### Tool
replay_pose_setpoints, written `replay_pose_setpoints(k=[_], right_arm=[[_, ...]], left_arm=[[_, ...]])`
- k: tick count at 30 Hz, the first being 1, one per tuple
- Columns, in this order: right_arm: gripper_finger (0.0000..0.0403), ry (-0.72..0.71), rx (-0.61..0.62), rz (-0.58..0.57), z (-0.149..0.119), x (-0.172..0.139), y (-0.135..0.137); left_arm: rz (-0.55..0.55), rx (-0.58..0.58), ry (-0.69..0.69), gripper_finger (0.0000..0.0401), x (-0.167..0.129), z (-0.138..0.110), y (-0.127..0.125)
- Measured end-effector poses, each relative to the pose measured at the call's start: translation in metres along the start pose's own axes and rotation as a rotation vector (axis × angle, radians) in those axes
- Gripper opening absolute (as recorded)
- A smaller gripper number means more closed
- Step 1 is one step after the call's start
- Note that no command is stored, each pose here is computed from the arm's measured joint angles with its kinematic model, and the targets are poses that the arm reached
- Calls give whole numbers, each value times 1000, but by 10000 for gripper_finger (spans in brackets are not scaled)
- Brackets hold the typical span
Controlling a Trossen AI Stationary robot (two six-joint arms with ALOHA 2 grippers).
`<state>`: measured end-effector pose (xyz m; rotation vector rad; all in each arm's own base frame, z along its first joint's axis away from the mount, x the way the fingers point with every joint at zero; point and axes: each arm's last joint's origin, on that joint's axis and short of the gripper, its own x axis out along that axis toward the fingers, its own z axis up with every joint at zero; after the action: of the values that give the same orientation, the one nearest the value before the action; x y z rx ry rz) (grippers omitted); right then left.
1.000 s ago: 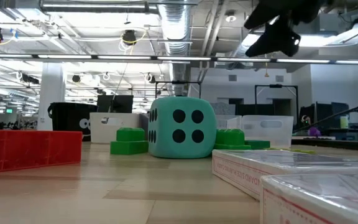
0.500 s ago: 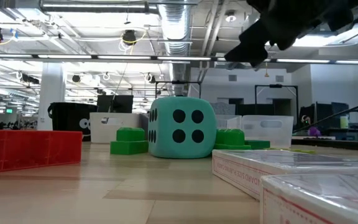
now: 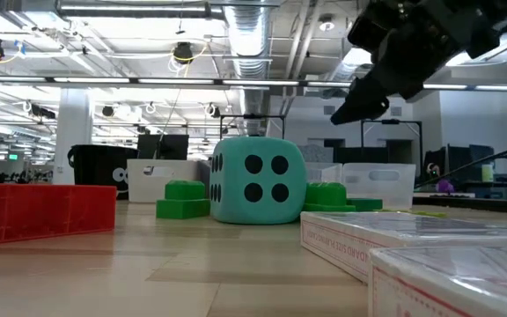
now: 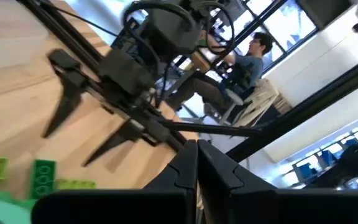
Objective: Pick & Place Toys
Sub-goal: Put the blue dice into the black transparent bin
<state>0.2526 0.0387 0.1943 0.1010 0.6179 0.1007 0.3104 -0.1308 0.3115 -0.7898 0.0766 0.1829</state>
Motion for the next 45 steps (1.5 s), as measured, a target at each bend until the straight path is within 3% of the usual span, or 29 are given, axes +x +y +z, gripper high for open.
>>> replay_pose_setpoints(k=[3,24,28,34,40,45], right_arm=[[270,2,-50,5,0,0,1],[273,91,-21,5,-8,0,-3],[302,88,-19,32,-8,0,-2],[391,62,-31,37,-5,0,-2],[381,55,-115,4,-5,0,-3],[395,15,-161,8,-1,0,-2]], left_arm=[[-7,-9,-6,0,1,-1,0],[-18,-23,-31,0,1,5,-1],[-17,-23,-31,0,1,5,-1],[-16,-22,-31,0,1,6,-1],[3,-22,-43,0,4,10,3],[93,37,-8,0,10,10,17]])
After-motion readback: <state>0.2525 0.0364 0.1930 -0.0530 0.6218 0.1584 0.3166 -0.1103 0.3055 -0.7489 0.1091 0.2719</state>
